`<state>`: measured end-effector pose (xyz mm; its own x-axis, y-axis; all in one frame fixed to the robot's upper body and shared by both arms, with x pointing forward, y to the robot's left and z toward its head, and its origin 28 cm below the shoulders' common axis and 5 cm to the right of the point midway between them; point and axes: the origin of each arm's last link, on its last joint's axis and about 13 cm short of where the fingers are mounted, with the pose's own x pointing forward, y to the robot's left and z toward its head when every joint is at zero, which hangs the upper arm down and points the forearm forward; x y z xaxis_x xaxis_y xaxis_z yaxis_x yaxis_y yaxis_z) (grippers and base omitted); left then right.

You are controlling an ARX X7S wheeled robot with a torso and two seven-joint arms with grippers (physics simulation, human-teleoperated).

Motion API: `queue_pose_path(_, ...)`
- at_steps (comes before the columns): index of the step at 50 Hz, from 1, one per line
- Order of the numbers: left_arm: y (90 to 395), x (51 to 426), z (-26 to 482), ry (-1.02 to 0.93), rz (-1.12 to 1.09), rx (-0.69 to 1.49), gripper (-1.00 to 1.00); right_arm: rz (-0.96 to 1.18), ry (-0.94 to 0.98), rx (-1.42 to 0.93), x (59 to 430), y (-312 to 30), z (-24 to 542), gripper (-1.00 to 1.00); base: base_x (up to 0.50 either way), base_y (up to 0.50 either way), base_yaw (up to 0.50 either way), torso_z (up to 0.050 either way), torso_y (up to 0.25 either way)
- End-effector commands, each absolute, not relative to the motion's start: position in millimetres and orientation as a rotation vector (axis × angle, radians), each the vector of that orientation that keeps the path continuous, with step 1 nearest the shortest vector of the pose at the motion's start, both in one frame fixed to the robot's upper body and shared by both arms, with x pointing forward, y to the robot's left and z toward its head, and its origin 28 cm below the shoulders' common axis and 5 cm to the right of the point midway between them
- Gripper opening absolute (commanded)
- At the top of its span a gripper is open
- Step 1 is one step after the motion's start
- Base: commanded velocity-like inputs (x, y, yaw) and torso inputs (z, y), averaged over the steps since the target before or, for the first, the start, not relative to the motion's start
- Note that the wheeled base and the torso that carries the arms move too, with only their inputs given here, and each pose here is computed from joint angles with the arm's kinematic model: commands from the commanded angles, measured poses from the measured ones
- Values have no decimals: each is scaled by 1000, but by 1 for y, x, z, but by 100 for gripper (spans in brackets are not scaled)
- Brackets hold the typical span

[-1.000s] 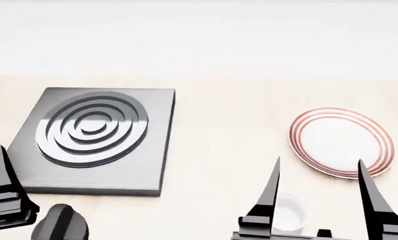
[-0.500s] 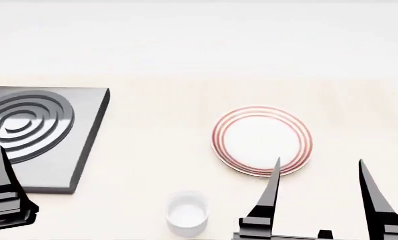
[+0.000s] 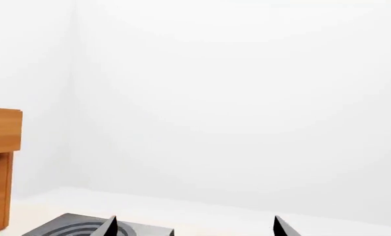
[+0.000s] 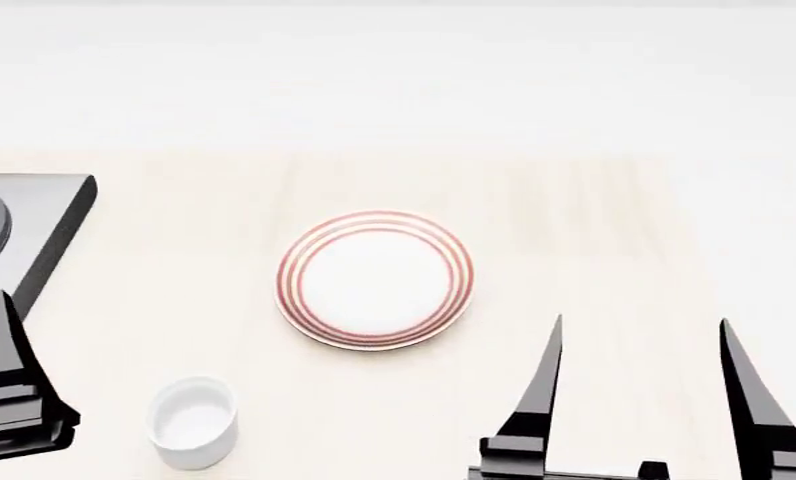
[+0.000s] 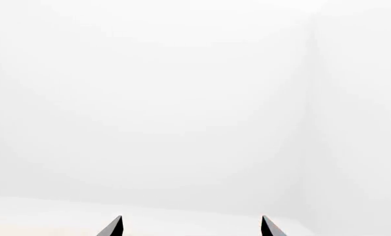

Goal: Pick the akita bowl on the cookies box and place it on the plate.

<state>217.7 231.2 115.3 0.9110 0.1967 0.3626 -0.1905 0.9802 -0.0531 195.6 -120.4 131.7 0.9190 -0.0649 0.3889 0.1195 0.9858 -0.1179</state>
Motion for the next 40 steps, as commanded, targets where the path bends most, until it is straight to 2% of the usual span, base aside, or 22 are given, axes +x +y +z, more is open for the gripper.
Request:
queue_pose_path(1,232,218,116,-376,200,-12,100,-85,-385,-134,196,-119,130,100,0,0,0,0,0)
queue_pose_path(12,232,218,115,-372,198,-11,100,-82,-397,-125,196,-120,130,100,0,0,0,0,0)
queue_pose_path(17,232,218,115,-371,199,-12,100,-72,-392,-123,195,-119,129,100,0,-421,0,0,0)
queue_pose_path(30,234,217,116,-390,183,-62,100,-79,-385,-139,195,-118,127,100,0,-3,0,0,0)
queue_pose_path(40,236,217,119,-387,178,-93,100,-78,-391,-146,195,-118,128,100,0,0,0,50,0)
